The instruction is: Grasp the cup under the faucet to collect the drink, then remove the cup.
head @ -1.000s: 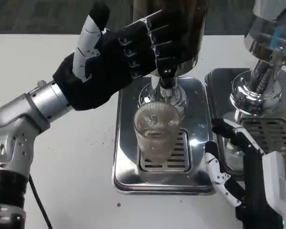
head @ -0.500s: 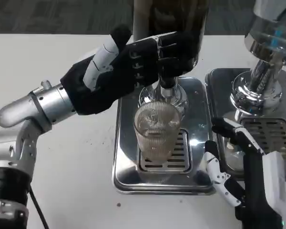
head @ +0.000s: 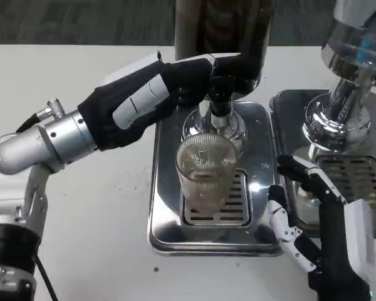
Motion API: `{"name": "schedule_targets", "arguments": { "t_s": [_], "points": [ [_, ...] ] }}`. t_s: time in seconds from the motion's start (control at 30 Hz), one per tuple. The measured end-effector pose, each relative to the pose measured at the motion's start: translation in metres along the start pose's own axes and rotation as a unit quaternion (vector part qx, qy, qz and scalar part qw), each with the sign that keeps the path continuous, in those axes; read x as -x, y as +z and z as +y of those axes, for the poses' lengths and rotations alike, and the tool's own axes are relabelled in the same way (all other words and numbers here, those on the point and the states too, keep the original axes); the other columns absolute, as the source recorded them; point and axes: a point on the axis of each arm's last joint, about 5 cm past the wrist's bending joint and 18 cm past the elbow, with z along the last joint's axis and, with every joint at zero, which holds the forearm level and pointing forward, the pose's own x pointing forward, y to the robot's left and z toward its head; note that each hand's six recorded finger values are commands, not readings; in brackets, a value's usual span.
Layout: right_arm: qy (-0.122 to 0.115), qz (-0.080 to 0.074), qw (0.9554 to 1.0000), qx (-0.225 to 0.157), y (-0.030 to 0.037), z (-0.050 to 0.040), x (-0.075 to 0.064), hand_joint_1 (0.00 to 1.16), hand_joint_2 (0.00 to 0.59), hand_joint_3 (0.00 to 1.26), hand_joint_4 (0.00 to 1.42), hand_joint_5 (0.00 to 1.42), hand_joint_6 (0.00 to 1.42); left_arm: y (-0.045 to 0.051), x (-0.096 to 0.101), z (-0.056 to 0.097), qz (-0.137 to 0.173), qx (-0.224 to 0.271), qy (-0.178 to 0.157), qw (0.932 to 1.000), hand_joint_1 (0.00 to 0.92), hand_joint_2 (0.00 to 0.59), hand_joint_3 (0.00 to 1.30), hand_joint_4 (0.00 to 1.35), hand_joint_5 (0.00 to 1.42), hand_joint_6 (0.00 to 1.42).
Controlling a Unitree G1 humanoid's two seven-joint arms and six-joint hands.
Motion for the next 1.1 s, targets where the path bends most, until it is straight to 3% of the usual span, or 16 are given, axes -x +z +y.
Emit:
{"name": "schedule_targets", "arguments": {
  "t_s": [0.73, 1.1],
  "points": [
    [0.003, 0.013, 0.9999, -0.004, -0.0012, -0.0017, 0.0047, 0.44, 0.420, 0.38, 0.41, 0.37, 0.33, -0.0043, 0.0015, -0.0064, -0.003, -0.080, -0.004, 0.9968, 0.000, 0.097, 0.19, 0.10, 0.12, 0.00],
    [-0.004, 0.006, 0.9999, -0.007, 0.0024, -0.0040, 0.0056, 0.44, 0.420, 0.38, 0.41, 0.37, 0.32, -0.0055, 0.0012, -0.0092, -0.005, -0.109, -0.011, 0.9939, 0.000, 0.109, 0.19, 0.09, 0.10, 0.00]
  ]
}}
